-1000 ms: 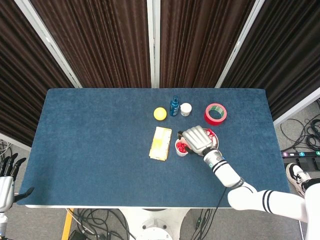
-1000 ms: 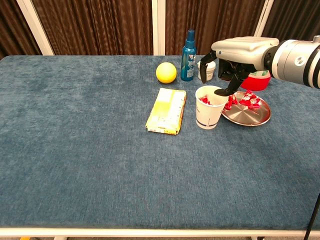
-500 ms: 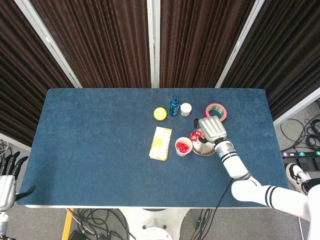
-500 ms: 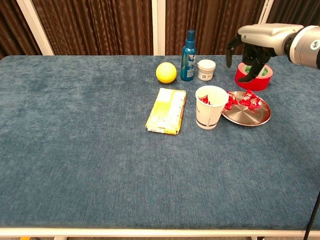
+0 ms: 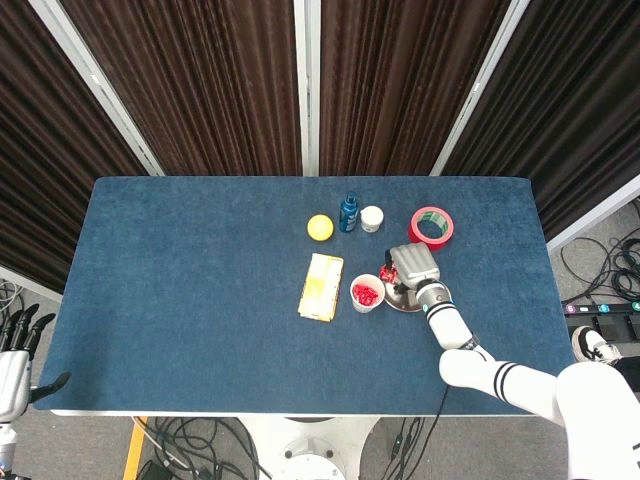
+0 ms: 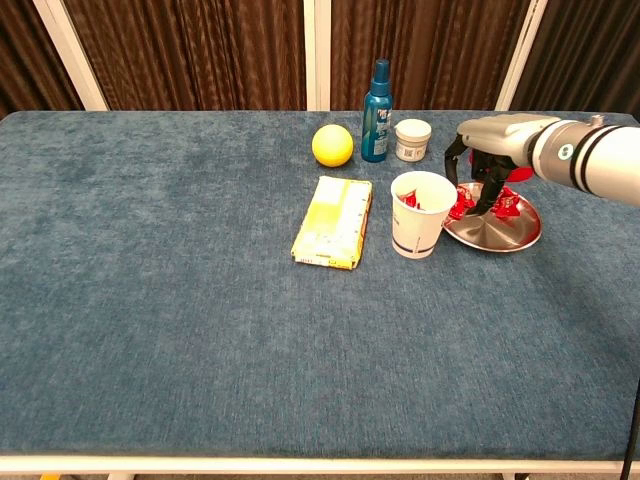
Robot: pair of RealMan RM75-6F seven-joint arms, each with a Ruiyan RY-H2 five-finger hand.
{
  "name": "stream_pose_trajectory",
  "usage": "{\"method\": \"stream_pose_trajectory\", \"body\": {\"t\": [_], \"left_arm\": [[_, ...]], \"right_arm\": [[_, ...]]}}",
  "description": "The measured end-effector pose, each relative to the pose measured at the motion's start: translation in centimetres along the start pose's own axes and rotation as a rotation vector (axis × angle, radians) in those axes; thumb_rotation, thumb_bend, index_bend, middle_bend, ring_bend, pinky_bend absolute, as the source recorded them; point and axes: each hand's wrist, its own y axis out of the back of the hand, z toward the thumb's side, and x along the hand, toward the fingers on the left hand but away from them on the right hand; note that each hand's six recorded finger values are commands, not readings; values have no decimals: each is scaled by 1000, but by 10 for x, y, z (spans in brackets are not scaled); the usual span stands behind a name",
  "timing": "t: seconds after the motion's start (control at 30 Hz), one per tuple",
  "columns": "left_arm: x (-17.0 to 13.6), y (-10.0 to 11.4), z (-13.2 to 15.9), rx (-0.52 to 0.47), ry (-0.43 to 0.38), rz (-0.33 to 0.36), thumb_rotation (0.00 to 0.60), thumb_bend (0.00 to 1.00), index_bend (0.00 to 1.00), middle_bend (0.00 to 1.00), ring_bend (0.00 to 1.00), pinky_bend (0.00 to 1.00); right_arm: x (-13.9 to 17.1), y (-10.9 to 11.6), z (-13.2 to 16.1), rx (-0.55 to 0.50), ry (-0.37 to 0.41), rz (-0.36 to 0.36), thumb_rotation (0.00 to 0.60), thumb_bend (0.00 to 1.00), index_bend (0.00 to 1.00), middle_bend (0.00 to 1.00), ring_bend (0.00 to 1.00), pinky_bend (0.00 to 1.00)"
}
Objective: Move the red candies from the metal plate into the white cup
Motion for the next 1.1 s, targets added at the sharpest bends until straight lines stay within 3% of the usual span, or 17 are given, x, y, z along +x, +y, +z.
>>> {"method": "stream_pose_trajectory", "body": {"t": [0.47, 0.67, 0.77, 0.97, 1.1], "left_arm": [[0, 0, -2, -3, 10, -1, 600, 0, 224, 169, 91, 163], [-1, 1, -4, -4, 13, 1, 600, 0, 225, 169, 91, 163], [-3, 0, -4, -5, 15, 0, 600, 0, 225, 169, 91, 163], [-5, 1, -6, -6, 19, 5, 600, 0, 224, 169, 91, 163], [-4, 2, -4, -4, 13, 11, 600, 0, 224, 169, 91, 163]], "right_arm": [[-15, -11, 7, 41, -24, 26, 600, 174, 487, 941, 910, 1000], [-16, -11, 12, 42, -17, 15, 600, 292, 555, 941, 913, 1000], [-15, -9, 13, 41, -13, 11, 600, 298, 556, 941, 913, 1000], [-4, 11, 7, 20, 4, -30, 600, 298, 561, 941, 913, 1000], [15, 38, 5, -16, 40, -84, 600, 297, 563, 941, 913, 1000]]}}
